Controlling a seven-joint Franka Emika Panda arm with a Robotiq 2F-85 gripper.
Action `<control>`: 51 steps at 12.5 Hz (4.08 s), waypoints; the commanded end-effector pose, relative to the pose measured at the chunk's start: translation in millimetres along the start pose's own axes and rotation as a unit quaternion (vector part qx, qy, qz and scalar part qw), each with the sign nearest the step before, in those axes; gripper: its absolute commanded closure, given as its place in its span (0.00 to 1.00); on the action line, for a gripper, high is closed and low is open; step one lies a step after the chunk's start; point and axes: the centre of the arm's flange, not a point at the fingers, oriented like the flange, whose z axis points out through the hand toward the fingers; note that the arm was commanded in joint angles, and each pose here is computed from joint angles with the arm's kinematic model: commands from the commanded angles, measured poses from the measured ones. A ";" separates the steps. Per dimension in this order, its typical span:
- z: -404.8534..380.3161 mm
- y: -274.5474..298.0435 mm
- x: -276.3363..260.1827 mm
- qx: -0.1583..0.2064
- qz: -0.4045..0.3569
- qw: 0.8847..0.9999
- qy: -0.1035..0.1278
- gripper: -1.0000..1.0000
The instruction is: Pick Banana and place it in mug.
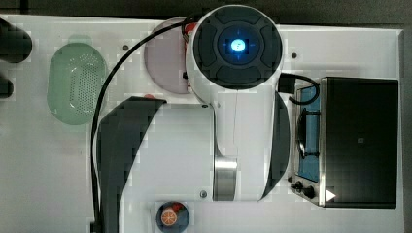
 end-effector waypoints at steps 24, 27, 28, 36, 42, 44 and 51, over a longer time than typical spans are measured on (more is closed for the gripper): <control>372.8 69.6 -35.3 -0.004 -0.212 0.977 -0.036 0.00; 394.5 71.3 -38.1 -0.005 -0.211 0.977 -0.039 0.01; 396.0 69.8 -36.9 0.002 -0.211 0.977 -0.030 0.14; 341.9 59.8 -25.1 0.028 -0.211 0.977 0.016 0.71; 169.1 57.4 -16.8 -0.001 -0.212 0.977 -0.016 0.71; 121.0 56.3 -24.8 -0.003 -0.219 0.976 -0.016 0.71; 84.6 -14.0 -133.1 -0.014 -0.335 0.942 0.012 0.71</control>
